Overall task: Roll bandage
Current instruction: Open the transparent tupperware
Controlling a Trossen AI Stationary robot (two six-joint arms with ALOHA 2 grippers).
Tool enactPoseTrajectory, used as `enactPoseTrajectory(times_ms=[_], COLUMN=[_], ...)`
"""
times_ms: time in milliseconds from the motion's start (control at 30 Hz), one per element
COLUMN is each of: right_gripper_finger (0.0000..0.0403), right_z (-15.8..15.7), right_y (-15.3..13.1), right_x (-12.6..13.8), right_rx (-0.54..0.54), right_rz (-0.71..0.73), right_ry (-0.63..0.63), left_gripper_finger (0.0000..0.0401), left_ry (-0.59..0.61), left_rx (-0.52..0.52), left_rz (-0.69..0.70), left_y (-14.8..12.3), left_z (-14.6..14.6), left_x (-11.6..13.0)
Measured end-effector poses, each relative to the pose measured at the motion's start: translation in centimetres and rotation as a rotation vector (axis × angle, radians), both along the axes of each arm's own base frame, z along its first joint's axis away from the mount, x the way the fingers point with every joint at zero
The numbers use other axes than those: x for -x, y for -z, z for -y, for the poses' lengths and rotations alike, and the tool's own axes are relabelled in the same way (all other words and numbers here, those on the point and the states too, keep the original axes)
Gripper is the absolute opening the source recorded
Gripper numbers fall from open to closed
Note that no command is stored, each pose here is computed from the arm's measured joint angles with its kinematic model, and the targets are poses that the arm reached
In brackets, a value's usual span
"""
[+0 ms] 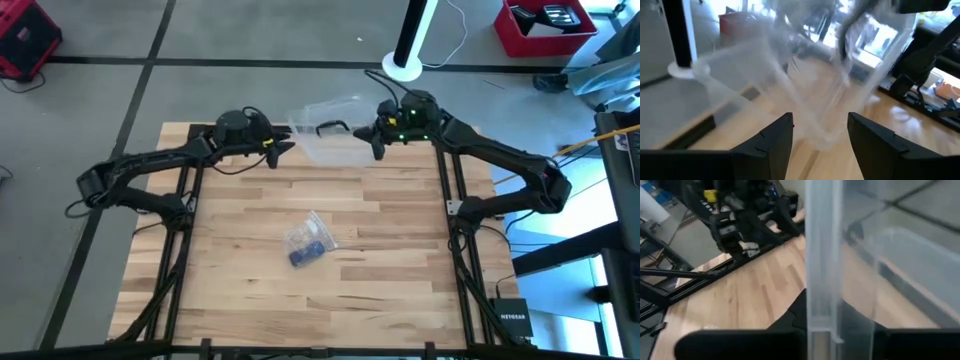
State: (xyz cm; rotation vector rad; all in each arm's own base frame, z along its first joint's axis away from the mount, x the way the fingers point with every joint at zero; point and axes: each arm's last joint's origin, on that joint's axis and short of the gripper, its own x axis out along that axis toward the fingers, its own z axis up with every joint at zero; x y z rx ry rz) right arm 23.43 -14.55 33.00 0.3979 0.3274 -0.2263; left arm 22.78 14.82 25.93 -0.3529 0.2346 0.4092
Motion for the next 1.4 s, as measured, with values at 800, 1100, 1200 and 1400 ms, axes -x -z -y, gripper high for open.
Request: enactPoseTrajectory(times_ms=[800, 1100, 1200, 1400], right_gripper_finger=[0.0013, 0.0013, 0.0023, 0.0094], right_z=[-17.7, -22.5, -23.6, -25.2], right_y=[-2.7, 3.1, 5.7, 10.2], right_x=[5.6, 4.5, 4.1, 3.5], right_rx=[0.224, 0.465, 0.517, 0.478], right_rz=[-0.592, -0.834, -0.928, -1.039], right_ry=[-0.129, -0.131, -0.165, -0.133], left_gripper_finger=[0.018, 0.018, 0.018, 0.018], left_ry=[0.252, 0.393, 0.397, 0.325], left_rx=[-0.101, 0.014, 0.075, 0.155], left_rz=[-0.114, -0.137, -0.206, -0.299], left_y=[-1.7, -0.8, 0.4, 2.9], left_z=[10.2, 15.2, 17.0, 18.9], left_x=[-0.4, -1.4, -1.7, -2.8])
